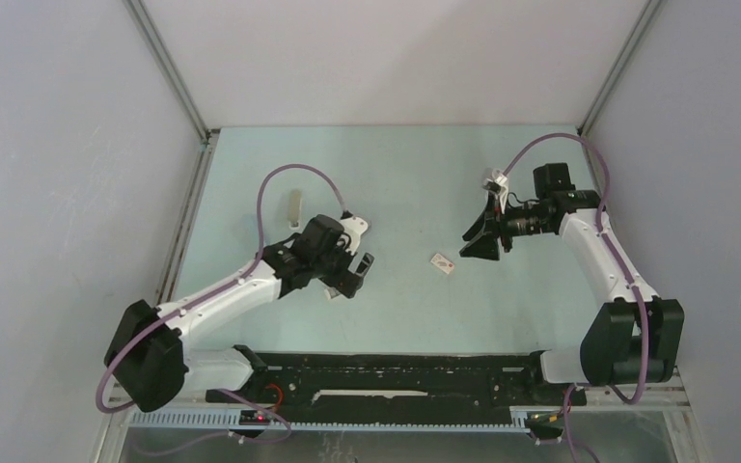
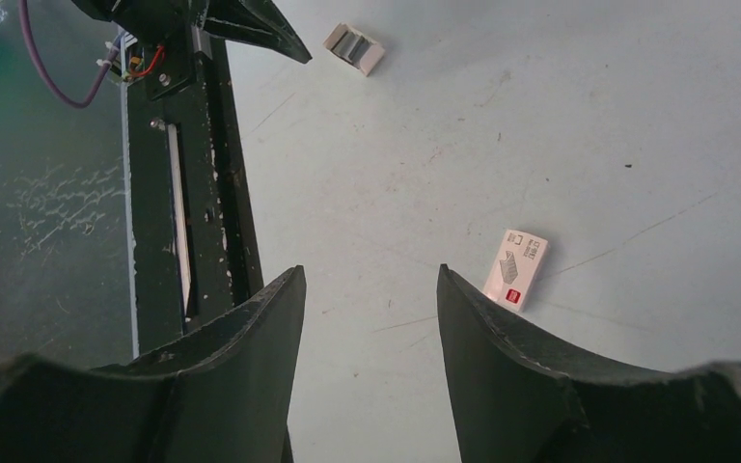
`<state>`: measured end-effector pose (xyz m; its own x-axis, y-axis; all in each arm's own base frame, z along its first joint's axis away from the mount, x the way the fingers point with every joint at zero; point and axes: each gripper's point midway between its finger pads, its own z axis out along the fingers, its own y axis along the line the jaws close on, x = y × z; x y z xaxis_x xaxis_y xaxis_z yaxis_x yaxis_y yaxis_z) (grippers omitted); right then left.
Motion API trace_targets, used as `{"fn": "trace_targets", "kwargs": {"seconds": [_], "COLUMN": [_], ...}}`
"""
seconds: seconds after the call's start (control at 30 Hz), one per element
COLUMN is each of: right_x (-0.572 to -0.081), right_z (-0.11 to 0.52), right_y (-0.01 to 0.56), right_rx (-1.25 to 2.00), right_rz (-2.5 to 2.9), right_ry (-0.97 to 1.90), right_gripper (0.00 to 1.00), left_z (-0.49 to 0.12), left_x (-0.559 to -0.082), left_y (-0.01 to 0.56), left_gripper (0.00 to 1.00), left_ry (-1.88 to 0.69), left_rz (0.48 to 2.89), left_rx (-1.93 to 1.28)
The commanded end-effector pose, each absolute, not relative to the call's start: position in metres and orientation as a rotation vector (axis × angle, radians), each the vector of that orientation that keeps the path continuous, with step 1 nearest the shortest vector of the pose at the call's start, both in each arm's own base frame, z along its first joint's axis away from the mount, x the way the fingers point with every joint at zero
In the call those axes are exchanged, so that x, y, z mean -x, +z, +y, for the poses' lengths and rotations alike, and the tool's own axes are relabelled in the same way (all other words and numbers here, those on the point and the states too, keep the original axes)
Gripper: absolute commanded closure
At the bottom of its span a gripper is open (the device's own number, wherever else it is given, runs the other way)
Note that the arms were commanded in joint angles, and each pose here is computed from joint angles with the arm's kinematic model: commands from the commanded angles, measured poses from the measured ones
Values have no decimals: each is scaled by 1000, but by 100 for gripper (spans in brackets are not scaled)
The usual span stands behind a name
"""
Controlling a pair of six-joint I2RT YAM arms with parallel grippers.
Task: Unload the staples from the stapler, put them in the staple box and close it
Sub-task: Move the staple box to the center of the board.
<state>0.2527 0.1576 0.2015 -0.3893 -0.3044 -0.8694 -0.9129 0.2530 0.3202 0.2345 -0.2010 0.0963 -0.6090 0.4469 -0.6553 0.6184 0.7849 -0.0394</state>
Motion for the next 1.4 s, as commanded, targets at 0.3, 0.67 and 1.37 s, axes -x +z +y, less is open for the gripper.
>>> {"fn": "trace_targets", "kwargs": {"seconds": [0.3,0.67,1.37], "right_x": [-252,-253,-252], "right_z": [156,156,154], "right_y": [211,209,207], "right_rx": [1099,1095,1092], "right_rz": [1784,1790,1795], "right_ry": [1120,1124,1112], "right_gripper": [38,38,37], "left_z": [-181,-189,-183], "left_x": [-240,-237,-225], "left_y": [82,78,58], "left_gripper": [0,0,1], "left_ry": [-126,-215,-187], "left_rz": [2291,2223,2272], "left_rx": [-1022,-1025,-1282]}}
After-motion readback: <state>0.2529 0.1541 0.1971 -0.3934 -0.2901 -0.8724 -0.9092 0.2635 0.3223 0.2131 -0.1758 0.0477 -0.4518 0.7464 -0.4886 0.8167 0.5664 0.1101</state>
